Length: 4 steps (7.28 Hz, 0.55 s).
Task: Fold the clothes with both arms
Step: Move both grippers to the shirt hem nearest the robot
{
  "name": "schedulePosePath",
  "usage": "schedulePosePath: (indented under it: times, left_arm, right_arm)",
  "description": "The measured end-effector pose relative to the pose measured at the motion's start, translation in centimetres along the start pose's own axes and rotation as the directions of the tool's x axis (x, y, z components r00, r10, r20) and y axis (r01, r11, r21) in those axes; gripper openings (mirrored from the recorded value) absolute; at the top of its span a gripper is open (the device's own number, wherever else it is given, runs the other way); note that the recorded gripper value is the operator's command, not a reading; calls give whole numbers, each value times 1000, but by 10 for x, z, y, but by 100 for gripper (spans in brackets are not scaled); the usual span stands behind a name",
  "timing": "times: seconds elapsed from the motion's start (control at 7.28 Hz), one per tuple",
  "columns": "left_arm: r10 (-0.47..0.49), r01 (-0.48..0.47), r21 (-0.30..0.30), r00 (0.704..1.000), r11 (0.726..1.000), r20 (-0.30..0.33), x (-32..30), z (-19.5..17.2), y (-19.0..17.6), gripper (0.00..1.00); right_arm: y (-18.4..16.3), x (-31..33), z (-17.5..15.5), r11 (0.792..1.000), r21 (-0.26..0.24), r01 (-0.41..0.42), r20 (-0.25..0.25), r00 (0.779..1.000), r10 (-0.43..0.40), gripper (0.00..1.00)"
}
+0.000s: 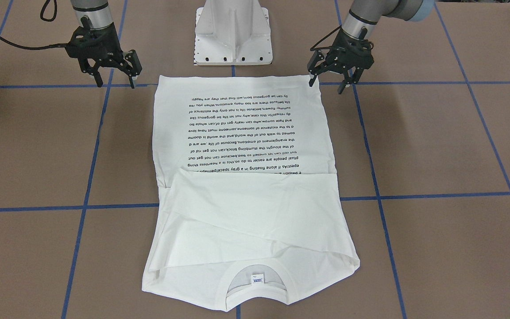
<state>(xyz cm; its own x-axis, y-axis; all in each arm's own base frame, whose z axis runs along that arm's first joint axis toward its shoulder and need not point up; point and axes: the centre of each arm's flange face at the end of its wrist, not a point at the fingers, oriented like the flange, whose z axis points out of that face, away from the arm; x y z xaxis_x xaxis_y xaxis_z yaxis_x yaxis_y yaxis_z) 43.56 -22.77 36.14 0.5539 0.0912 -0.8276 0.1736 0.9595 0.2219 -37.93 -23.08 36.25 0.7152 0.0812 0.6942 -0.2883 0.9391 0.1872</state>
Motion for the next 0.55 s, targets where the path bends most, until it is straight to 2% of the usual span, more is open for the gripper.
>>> schedulePosePath:
  times: [0.27,0.55]
  left_arm:
    - [0,2,-35,997,999,72,11,12,20,49]
    - [19,-12,-60,992,998,122,11,18,31,48]
  right_arm:
    - [7,-6,6,1000,6,7,-2,1000,-7,100]
    - [9,-8,10,1000,8,9,-4,1000,-9,100]
